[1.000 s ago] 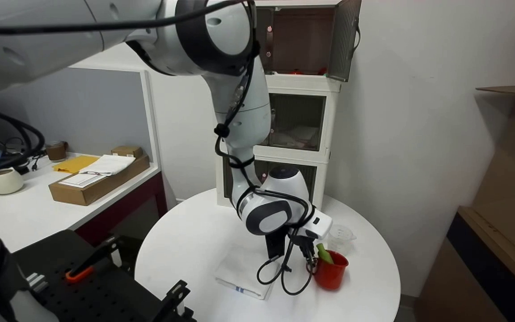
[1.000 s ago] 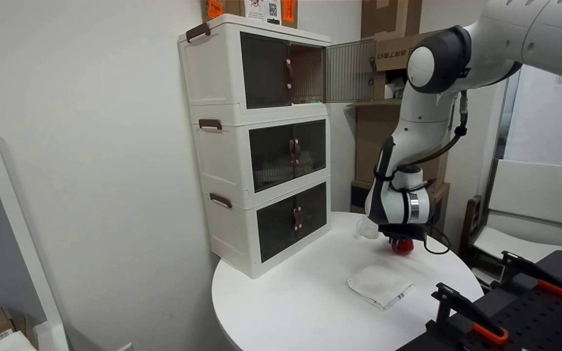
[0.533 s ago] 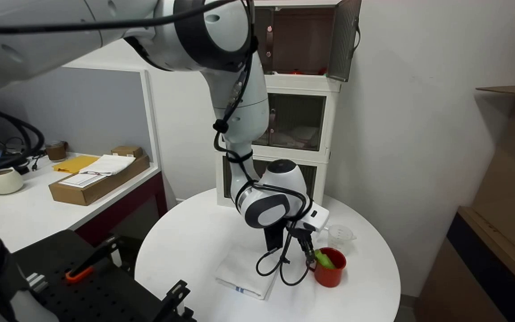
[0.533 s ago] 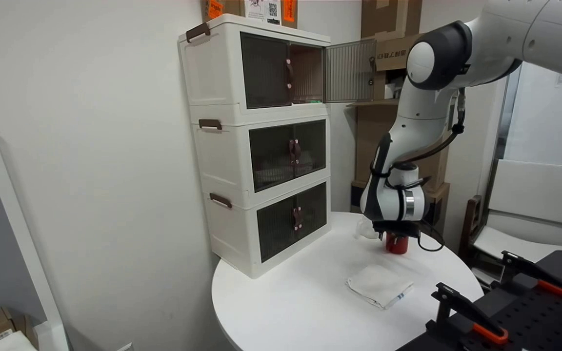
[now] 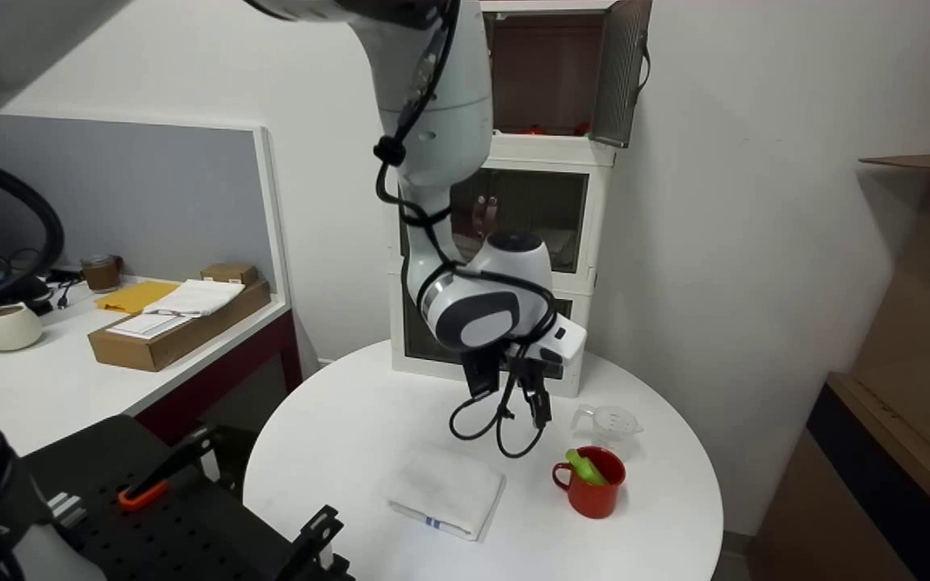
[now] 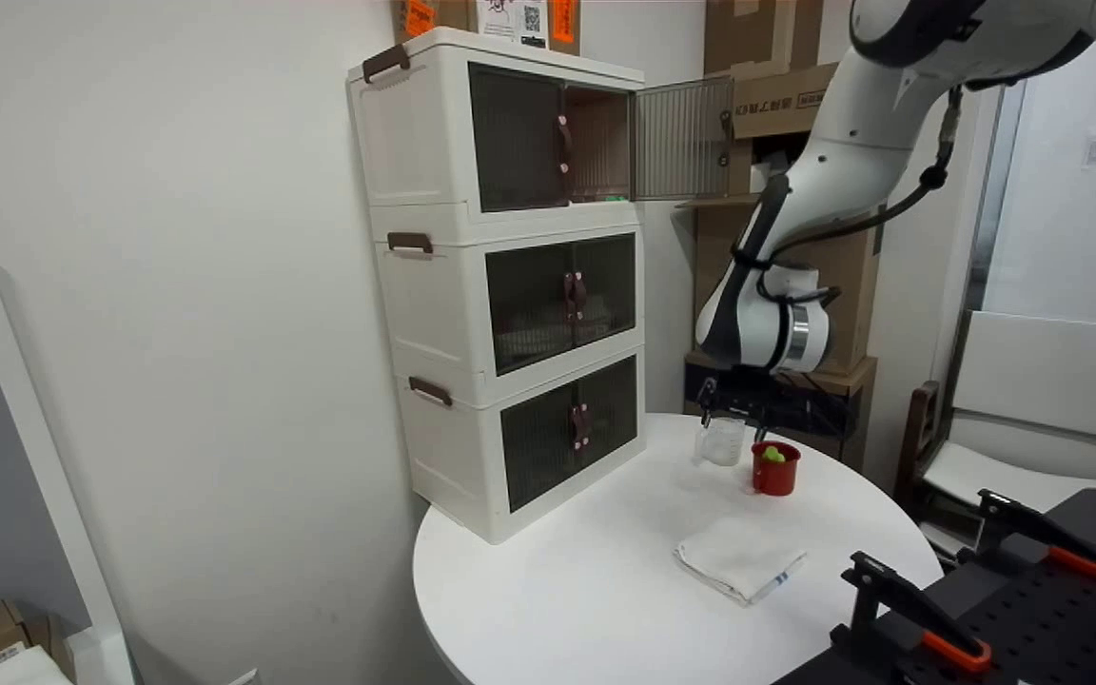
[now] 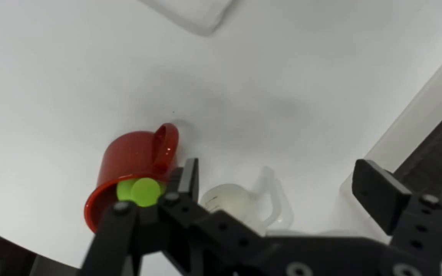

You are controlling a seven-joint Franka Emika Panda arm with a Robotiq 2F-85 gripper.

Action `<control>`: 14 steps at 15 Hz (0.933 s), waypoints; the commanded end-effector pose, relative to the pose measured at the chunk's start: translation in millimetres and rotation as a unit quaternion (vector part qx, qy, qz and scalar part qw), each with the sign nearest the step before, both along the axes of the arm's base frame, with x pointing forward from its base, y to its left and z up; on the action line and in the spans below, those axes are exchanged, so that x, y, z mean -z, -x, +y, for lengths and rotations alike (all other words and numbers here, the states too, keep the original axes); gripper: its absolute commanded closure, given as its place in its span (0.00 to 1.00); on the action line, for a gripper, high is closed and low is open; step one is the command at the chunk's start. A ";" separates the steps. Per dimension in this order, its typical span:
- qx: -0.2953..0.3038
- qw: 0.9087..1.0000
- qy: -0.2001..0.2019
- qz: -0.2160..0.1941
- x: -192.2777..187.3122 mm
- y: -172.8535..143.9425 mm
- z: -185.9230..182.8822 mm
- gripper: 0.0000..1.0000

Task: Remove the orange cup from the top cabinet and put it on the table

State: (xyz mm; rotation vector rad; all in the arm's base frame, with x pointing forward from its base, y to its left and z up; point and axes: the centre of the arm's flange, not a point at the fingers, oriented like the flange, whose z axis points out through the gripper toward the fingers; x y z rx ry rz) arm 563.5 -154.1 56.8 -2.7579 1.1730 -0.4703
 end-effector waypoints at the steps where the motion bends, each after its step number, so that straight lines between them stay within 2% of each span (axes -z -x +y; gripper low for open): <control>1: -0.070 0.995 -0.061 0.034 -88.8 24.4 13.8 0.00; 5: -0.163 0.978 -0.103 0.074 -170.4 33.8 41.6 0.00; 8: -0.234 0.957 -0.120 0.124 -230.1 46.8 67.7 0.00; 12: -0.305 0.924 -0.103 0.206 -302.5 67.5 94.4 0.00; 14: -0.323 0.911 -0.069 0.246 -340.0 76.8 101.8 0.00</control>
